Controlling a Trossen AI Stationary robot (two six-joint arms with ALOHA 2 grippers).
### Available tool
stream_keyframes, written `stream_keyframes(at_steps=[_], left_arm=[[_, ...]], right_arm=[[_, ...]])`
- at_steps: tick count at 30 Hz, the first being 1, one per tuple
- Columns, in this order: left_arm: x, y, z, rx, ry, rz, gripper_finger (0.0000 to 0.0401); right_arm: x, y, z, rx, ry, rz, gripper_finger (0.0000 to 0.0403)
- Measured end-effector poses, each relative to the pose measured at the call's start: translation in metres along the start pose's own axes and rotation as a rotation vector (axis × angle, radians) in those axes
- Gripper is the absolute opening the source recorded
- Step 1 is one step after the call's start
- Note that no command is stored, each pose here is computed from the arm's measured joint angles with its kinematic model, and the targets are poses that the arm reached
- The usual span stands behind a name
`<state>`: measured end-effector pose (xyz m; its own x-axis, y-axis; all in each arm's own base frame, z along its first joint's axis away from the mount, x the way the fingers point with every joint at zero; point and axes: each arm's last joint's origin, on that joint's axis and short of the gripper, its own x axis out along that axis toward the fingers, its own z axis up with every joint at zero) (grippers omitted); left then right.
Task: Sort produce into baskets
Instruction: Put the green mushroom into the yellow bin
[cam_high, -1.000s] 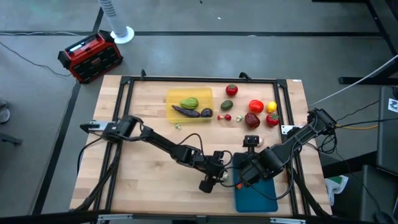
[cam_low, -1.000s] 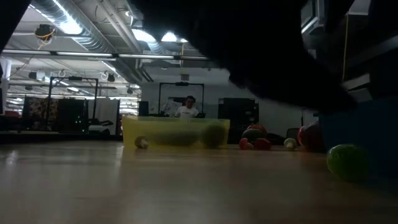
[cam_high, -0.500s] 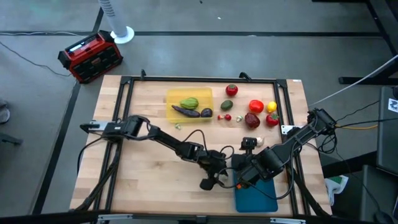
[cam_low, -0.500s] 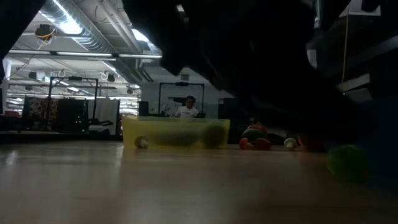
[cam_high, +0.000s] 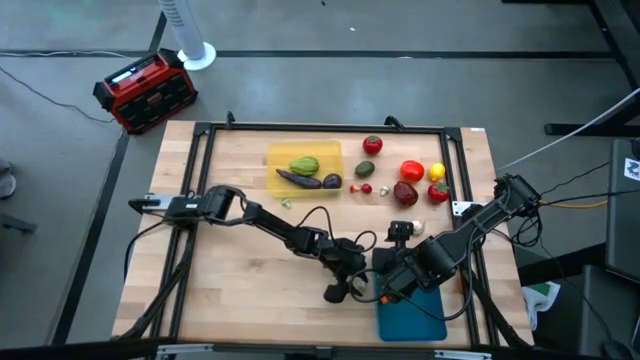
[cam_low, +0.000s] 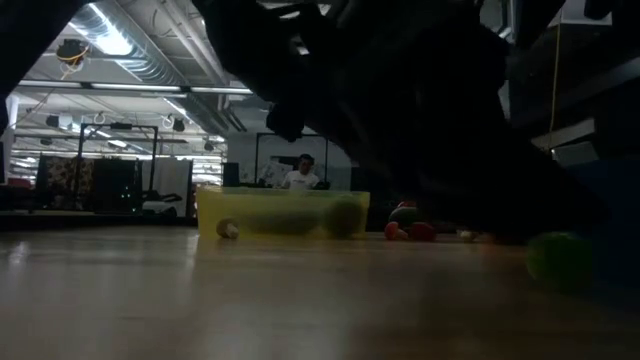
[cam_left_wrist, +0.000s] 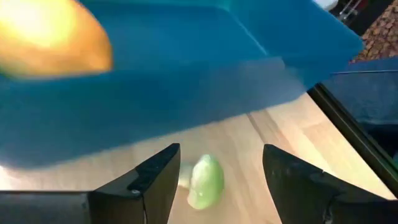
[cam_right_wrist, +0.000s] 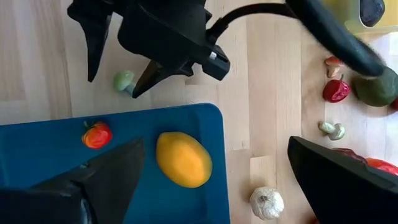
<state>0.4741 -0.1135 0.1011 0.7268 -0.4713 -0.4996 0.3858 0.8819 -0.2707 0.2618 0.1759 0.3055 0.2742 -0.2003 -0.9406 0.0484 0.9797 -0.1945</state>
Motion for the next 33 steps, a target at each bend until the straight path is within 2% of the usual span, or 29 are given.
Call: stream_keyframes(at_steps=[5, 13, 22, 26, 33], left_arm=[[-0.001, 0.004, 0.000, -0.015, -0.002, 0.002, 0.0206], [0.003, 0.008, -0.006, -0.037, 0.009, -0.032, 0.0118], [0.003, 0.008, -0.006, -0.049, 0.013, -0.038, 0.0043], [0.002, 0.009, -0.006, -0.062, 0.015, -0.036, 0.0026], [-0.009, 0.017, 0.001, -0.078, 0.049, -0.007, 0.0027]], right_arm=[[0.000, 0.000, 0.000, -0.001, 0.001, 0.000, 0.0392], [0.000, 0.000, 0.000, -0.002, 0.004, 0.006, 0.0392], [0.000, 0.000, 0.000, -0.003, 0.005, 0.005, 0.0392], [0.000, 0.000, 0.000, -0.003, 0.006, 0.005, 0.0392], [0.000, 0.000, 0.000, -0.002, 0.007, 0.004, 0.0392]])
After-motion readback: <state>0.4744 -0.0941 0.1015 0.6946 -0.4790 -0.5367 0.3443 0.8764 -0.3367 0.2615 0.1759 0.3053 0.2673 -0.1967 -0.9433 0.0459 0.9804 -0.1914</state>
